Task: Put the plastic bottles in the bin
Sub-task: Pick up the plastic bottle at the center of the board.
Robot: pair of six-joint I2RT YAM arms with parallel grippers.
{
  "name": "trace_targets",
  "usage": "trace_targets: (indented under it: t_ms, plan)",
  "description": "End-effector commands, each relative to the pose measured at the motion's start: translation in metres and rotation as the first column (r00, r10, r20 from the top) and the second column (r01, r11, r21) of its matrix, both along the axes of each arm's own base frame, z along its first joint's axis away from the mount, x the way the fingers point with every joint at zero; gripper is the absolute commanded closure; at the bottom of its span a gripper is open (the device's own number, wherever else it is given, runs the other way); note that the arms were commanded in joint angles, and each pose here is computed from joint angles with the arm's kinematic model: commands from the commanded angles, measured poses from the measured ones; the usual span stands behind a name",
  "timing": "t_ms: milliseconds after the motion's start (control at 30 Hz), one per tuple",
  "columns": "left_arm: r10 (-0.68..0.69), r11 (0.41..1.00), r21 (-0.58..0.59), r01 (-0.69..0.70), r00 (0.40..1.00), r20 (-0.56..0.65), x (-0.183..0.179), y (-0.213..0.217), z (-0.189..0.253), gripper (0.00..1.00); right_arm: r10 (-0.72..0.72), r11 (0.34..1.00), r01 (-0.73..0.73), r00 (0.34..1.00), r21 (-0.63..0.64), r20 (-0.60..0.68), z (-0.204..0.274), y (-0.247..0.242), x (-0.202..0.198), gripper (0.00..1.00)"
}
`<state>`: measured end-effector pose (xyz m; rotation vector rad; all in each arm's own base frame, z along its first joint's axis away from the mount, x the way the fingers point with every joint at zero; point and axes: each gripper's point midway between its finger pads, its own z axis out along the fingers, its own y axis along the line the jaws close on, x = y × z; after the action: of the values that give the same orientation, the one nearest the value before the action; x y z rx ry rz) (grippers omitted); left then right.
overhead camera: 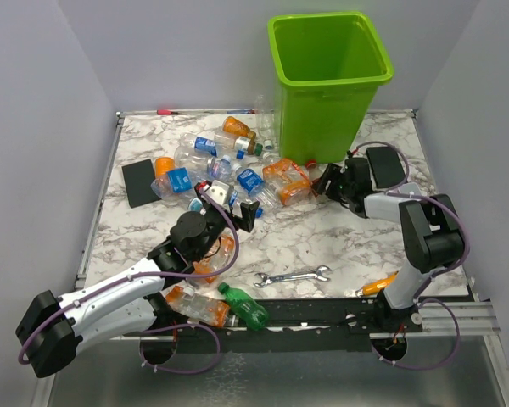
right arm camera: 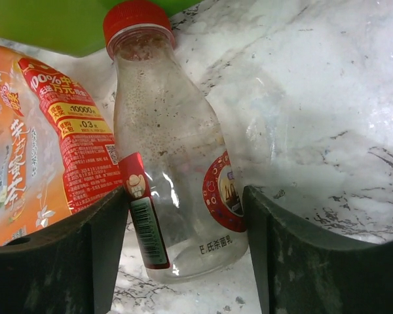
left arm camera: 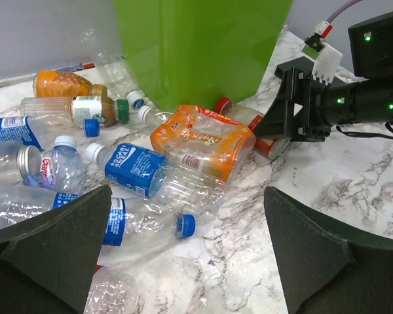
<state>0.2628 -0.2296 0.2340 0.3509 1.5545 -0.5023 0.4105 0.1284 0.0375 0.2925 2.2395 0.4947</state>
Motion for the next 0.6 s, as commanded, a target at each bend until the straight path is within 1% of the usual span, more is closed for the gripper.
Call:
trace_targets:
  t_ms: [0, 133, 233, 333, 467, 500, 567]
  plan:
    - [-0.019, 1.0, -0.002, 0.019, 1.0, 0.02, -0.002, -0.004, 0.011, 0.01, 0.032, 0.999, -0.034, 0.998, -0.036, -0.046, -0.012, 0.005, -0.005, 0.38]
    - [-0.02, 1.0, -0.006, 0.02, 0.999, 0.025, -0.003, -0.004, 0.013, 0.01, 0.043, 0.999, -0.044, 0.998, -0.017, -0.041, -0.004, 0.014, -0.013, 0.55]
    - [-0.017, 1.0, -0.008, 0.017, 0.999, 0.027, -0.004, -0.003, 0.014, 0.01, 0.019, 1.0, -0.018, 0.999, 0.016, -0.026, 0.011, 0.014, -0.031, 0.61]
    - [-0.012, 1.0, -0.017, 0.013, 0.999, 0.031, -0.004, -0.001, 0.017, 0.01, -0.013, 0.999, 0.014, 1.0, 0.042, -0.014, 0.029, 0.01, -0.059, 0.65]
    - [0.001, 0.999, -0.038, 0.001, 0.999, 0.036, -0.005, 0.002, 0.022, 0.01, -0.015, 0.997, 0.008, 0.997, 0.083, 0.08, 0.068, 0.003, -0.102, 0.68]
    - [0.008, 0.999, -0.049, -0.006, 0.999, 0.034, -0.005, 0.004, 0.023, 0.01, 0.008, 0.995, -0.019, 0.994, 0.102, 0.112, 0.078, 0.005, -0.113, 0.68]
    - [0.032, 0.995, -0.094, -0.029, 0.999, 0.026, -0.005, 0.008, 0.028, 0.01, 0.083, 0.98, -0.122, 0.969, 0.159, 0.234, 0.111, 0.015, -0.132, 0.68]
